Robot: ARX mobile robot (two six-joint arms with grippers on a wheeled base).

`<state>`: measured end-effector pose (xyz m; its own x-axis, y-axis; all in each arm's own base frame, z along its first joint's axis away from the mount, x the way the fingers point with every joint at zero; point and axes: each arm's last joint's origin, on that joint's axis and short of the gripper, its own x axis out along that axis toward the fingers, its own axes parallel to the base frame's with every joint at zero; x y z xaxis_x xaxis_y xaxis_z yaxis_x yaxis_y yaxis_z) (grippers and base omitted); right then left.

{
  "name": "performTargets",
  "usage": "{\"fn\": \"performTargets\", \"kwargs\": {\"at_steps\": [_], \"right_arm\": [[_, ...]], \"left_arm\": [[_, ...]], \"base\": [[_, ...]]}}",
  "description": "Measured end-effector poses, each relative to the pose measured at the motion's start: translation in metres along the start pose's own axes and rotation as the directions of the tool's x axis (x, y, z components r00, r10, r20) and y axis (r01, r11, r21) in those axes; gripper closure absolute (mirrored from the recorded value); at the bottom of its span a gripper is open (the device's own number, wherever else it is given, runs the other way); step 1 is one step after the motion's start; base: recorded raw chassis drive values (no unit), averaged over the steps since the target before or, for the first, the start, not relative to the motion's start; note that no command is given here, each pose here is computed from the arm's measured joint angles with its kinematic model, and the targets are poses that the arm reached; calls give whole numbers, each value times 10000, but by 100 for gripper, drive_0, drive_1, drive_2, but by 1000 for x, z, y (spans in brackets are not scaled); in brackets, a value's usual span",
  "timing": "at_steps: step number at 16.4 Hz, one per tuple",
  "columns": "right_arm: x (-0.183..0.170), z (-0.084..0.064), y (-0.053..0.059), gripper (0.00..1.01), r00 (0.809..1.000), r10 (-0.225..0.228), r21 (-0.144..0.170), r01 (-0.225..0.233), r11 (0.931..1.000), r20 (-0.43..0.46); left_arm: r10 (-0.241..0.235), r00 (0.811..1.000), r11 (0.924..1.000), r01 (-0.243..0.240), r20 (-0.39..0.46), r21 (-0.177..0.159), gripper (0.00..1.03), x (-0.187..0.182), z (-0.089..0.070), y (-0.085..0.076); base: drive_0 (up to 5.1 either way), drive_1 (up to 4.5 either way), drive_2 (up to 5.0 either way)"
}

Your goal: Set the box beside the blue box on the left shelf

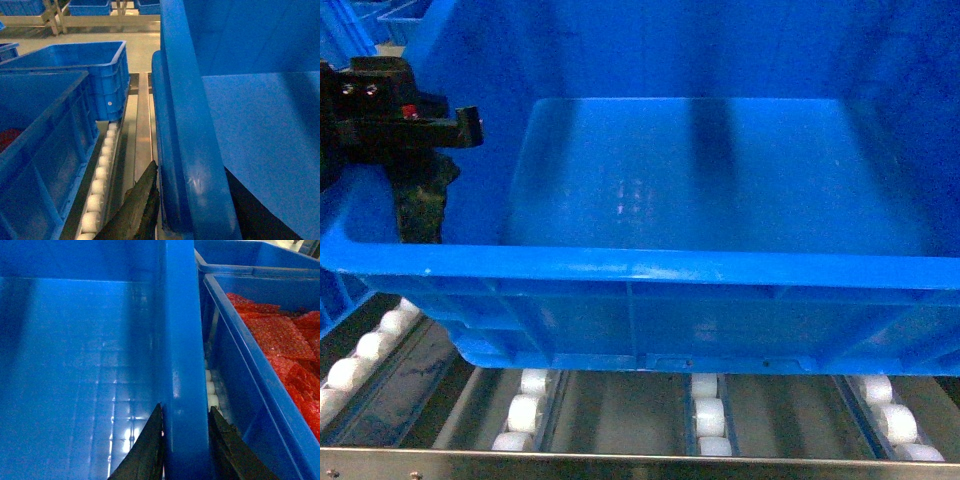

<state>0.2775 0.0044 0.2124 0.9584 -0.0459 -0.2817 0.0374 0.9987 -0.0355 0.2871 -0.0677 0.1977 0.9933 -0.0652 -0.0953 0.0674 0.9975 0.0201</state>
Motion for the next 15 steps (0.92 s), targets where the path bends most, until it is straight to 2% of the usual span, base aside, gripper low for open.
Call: {"fn": "performTargets", "kwargs": {"at_steps": [2, 4, 6, 7, 9, 12, 13, 14, 15], "right_arm": [[11, -5, -1, 85, 9993, 94, 90, -90, 9999, -361], [18, -13, 2, 85, 9959, 265, 178, -250, 9995, -864], [19, -16, 5, 85, 9932, 324, 157, -308, 9994, -1115], [22, -21, 6, 85, 9905, 326, 140, -310, 9994, -1334], [23, -21, 11, 85, 9881, 394, 71, -387, 9992, -1488], [26, -18, 13, 85, 9842, 378, 146, -358, 9993, -1727], [26, -17, 14, 84, 9839, 372, 205, -341, 9992, -1745], [25, -16, 16, 71, 9837, 645, 218, -617, 9979, -1678], [21, -13, 17, 56, 9818, 1167, 303, -1134, 9931, -1496]], "left_arm": [[19, 9995, 9999, -15, -299, 131, 74, 11, 0, -3], [42, 9936, 9995, -7, -1125, 306, 74, 20, -4, -2], [28, 9851, 9996, 22, -1721, 287, 74, 25, -8, 1], [-33, 9769, 9996, 90, -2137, 259, 74, 28, -15, 2], [-310, 9614, 9995, 321, -2733, -5, 74, 37, -22, 7], [-281, 9557, 9996, 284, -2929, -34, 74, 49, -21, 12], [-29, 9596, 9995, 115, -2815, 289, 63, 51, -22, 13], [277, 9641, 9987, -154, -2639, 485, 51, 52, -21, 13], [454, 9707, 9978, -326, -2360, 580, 37, 52, -20, 14]], "base": [[0, 0, 0], [0, 0, 0], [0, 0, 0], [0, 0, 0], [0, 0, 0], [0, 0, 0], [0, 0, 0], [0, 0, 0], [0, 0, 0]]}}
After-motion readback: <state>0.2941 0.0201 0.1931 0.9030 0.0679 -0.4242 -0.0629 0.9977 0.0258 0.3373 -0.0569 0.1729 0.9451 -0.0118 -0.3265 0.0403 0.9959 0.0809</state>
